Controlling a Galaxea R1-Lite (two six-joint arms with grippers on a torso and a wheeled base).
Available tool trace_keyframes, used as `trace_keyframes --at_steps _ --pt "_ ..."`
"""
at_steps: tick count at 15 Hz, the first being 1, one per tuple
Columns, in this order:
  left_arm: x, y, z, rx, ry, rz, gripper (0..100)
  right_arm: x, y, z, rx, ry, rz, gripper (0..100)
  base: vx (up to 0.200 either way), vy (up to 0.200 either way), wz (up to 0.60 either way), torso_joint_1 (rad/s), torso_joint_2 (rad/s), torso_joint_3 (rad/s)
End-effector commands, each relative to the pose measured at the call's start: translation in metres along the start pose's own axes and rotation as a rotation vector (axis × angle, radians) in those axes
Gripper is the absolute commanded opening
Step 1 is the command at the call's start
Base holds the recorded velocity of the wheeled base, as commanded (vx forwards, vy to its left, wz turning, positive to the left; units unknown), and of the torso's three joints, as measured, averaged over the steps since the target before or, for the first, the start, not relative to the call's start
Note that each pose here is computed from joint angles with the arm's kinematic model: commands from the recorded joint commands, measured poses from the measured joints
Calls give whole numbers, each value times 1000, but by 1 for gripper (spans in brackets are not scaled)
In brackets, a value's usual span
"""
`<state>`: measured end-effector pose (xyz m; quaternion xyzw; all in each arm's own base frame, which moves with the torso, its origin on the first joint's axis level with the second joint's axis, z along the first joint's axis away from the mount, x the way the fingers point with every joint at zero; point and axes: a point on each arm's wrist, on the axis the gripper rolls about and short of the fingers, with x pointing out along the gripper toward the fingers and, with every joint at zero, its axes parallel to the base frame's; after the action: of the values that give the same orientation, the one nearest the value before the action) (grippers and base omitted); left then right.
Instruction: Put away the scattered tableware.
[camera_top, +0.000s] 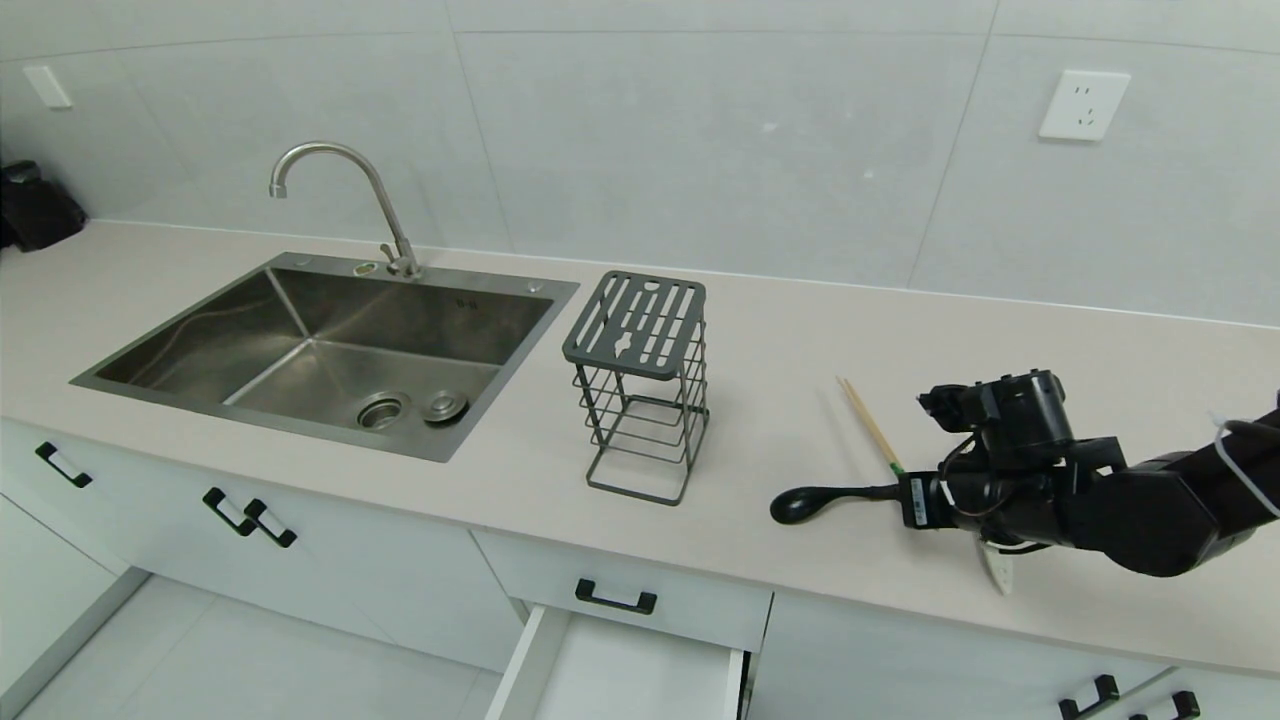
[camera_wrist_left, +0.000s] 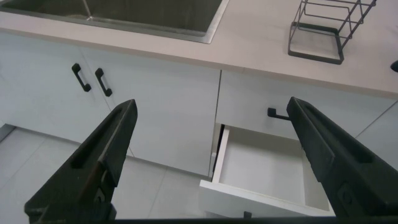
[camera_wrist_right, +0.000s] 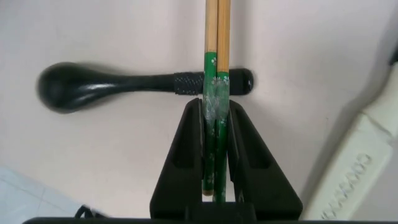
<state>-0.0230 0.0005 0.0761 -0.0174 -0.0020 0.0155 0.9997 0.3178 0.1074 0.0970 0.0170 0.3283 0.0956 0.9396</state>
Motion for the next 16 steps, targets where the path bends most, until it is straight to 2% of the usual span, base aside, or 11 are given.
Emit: trace_keyframes --at_steps 1,5,9,13,15,16 --pt "0 0 0 -1 0 1 100 -40 8 1 -16 -58 41 0 0 0 0 0 0 0" --pt "0 0 0 -1 0 1 100 -90 21 -12 -53 -106 111 0 0 0 0 0 0 0" --pt "0 0 0 -1 0 1 100 -114 32 -24 -88 -131 163 0 0 0 0 0 0 0" --pt "0 0 0 -1 0 1 100 -138 46 -17 -119 -250 251 0 0 0 0 0 0 0" --pt "0 0 0 -1 0 1 100 -146 47 -11 -167 -319 266 0 0 0 0 0 0 0" --pt "0 0 0 -1 0 1 100 -146 47 -11 -167 -319 266 0 0 0 0 0 0 0"
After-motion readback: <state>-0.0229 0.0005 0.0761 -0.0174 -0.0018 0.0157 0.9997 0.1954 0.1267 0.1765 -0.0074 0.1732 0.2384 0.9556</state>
